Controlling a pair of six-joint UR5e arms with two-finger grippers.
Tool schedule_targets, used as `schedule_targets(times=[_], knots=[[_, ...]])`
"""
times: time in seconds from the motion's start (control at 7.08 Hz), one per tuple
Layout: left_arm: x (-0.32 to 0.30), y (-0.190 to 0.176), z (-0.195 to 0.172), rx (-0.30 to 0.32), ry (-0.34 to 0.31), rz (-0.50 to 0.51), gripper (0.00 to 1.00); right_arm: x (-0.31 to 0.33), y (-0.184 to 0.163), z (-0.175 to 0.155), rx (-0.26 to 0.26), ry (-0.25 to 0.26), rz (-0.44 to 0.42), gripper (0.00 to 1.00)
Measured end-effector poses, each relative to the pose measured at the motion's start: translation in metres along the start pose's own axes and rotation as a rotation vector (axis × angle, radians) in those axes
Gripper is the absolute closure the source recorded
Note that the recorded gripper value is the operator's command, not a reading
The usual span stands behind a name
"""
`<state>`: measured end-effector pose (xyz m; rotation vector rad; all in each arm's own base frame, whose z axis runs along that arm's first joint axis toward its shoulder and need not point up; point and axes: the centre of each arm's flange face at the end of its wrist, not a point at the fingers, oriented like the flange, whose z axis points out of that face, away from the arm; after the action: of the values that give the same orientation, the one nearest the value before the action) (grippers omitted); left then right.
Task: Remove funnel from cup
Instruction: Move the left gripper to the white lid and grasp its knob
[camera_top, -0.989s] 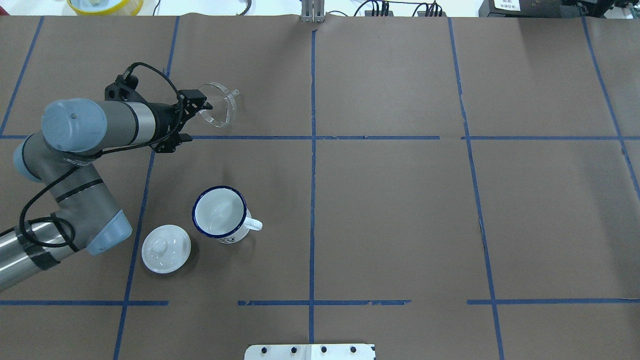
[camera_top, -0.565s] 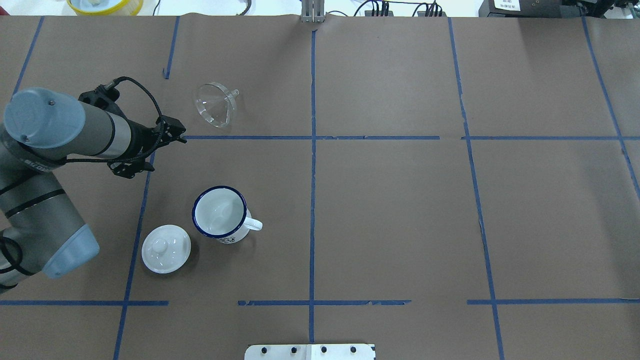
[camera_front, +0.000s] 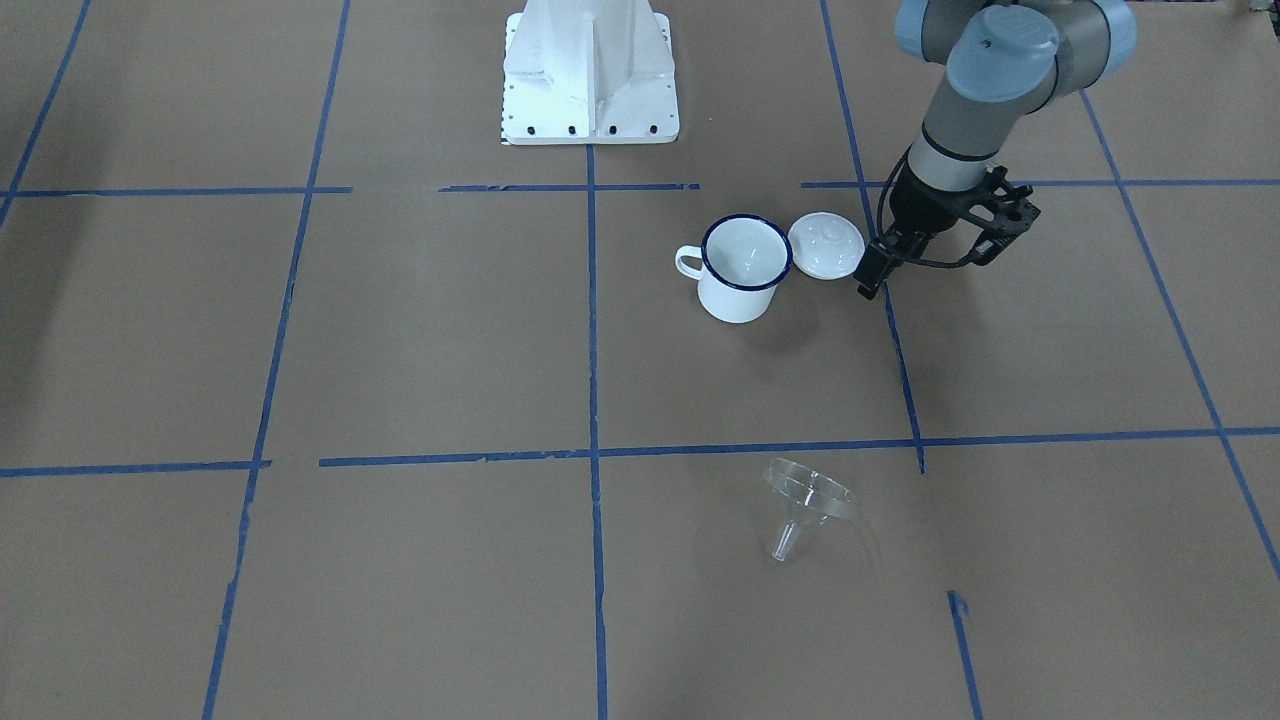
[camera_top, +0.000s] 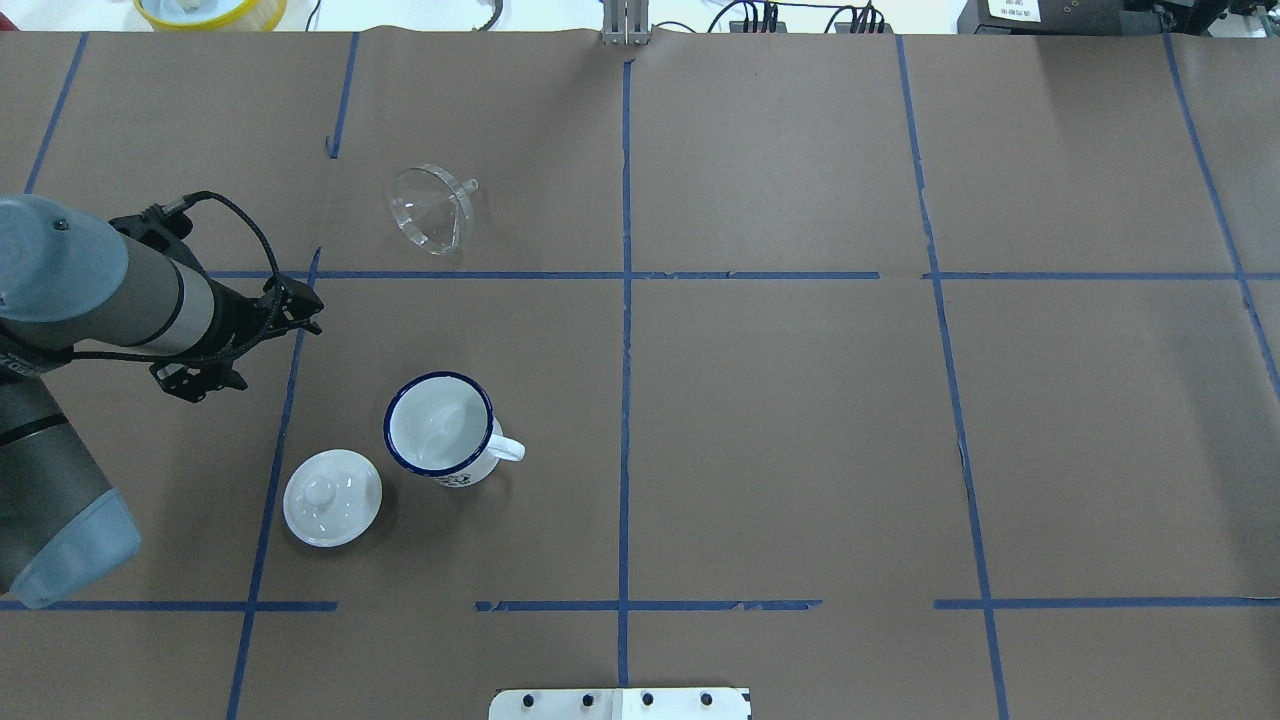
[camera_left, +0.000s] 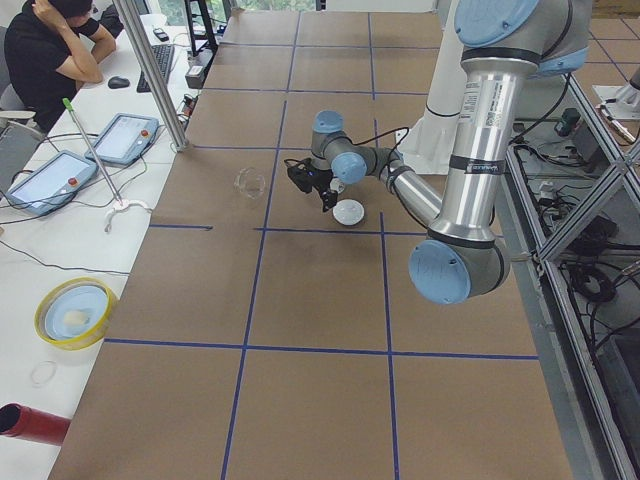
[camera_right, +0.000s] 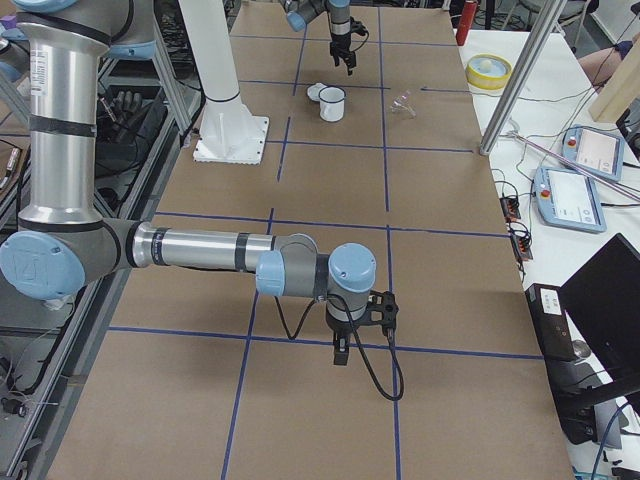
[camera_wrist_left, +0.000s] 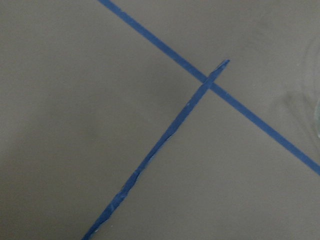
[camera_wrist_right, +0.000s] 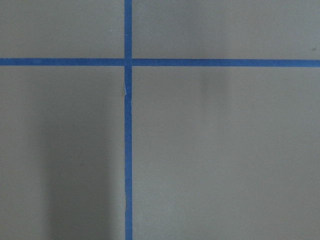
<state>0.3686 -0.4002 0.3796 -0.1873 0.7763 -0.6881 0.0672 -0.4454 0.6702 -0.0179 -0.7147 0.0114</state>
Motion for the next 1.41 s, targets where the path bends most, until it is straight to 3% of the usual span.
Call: schedule_targets(times=[0.28, 0.42, 0.85, 1.41], knots=[[-0.004, 0.038, 0.017, -0.048, -0.038, -0.014, 0.04, 0.000, 0.000, 0.000, 0.000, 0.000, 0.000, 0.00], [-0.005, 0.051, 0.022, -0.063, -0.048, -0.016, 0.11, 0.000, 0.000, 0.000, 0.000, 0.000, 0.000, 0.00], [-0.009, 0.070, 0.030, -0.083, -0.066, -0.017, 0.25, 0.000, 0.000, 0.000, 0.000, 0.000, 0.000, 0.00], [-0.012, 0.074, 0.030, -0.088, -0.066, 0.001, 0.26, 0.000, 0.000, 0.000, 0.000, 0.000, 0.000, 0.00]])
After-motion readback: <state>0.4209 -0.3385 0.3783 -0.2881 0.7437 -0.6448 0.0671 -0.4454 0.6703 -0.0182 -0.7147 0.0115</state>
